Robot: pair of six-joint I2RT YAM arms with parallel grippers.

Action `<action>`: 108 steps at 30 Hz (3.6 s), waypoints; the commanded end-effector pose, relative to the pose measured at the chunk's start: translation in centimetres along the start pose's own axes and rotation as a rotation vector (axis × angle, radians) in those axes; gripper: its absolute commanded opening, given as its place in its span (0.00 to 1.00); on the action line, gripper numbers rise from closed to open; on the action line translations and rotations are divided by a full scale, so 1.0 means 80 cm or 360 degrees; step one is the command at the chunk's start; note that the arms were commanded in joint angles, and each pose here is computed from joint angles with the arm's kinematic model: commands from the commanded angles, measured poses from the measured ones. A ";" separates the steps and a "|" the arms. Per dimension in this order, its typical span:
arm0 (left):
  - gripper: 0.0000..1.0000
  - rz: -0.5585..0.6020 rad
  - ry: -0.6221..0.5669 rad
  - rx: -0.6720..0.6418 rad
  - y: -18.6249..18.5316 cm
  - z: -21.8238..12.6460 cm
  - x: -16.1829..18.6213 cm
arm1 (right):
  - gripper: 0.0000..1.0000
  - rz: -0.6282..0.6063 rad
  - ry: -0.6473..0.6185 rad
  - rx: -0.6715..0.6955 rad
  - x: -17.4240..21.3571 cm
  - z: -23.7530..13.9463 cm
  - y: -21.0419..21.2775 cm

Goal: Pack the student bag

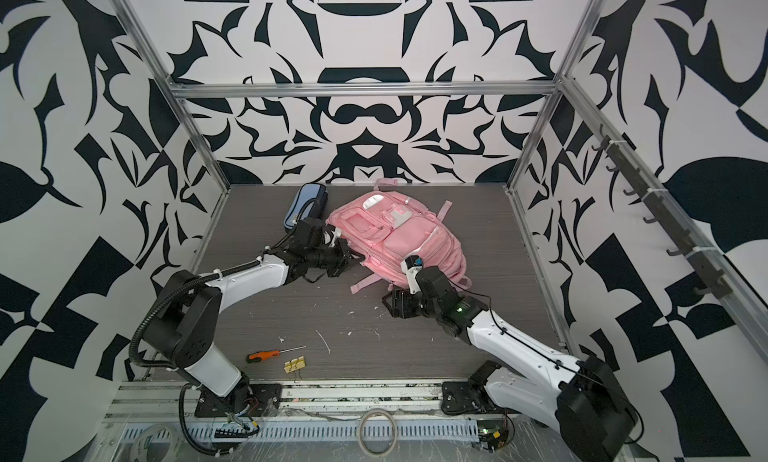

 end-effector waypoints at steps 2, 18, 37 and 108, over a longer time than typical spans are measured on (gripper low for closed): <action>0.00 0.0114 0.0036 0.0166 -0.037 -0.009 -0.004 | 0.74 -0.0022 -0.0307 0.0092 -0.037 -0.006 0.012; 0.00 0.0209 0.0159 0.0247 -0.067 -0.002 0.000 | 0.44 -0.0093 -0.0402 0.0162 -0.070 0.035 0.018; 0.00 0.0255 0.0208 0.0279 -0.080 -0.004 0.011 | 0.32 -0.0099 -0.0511 0.0142 -0.084 0.060 0.018; 0.86 -0.0087 0.0001 0.0118 0.050 -0.055 0.025 | 0.00 -0.0528 -0.0142 -0.0350 -0.034 0.068 0.106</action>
Point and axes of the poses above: each gripper's point midway between its finger pads, its own z axis out along the fingers, its own y axis along the line the jaws close on, x = y × z, the point moved 9 cm from there along -z, back along the fingers, and after that the axes turned 7 degrees about z, right-handed, at the moved point
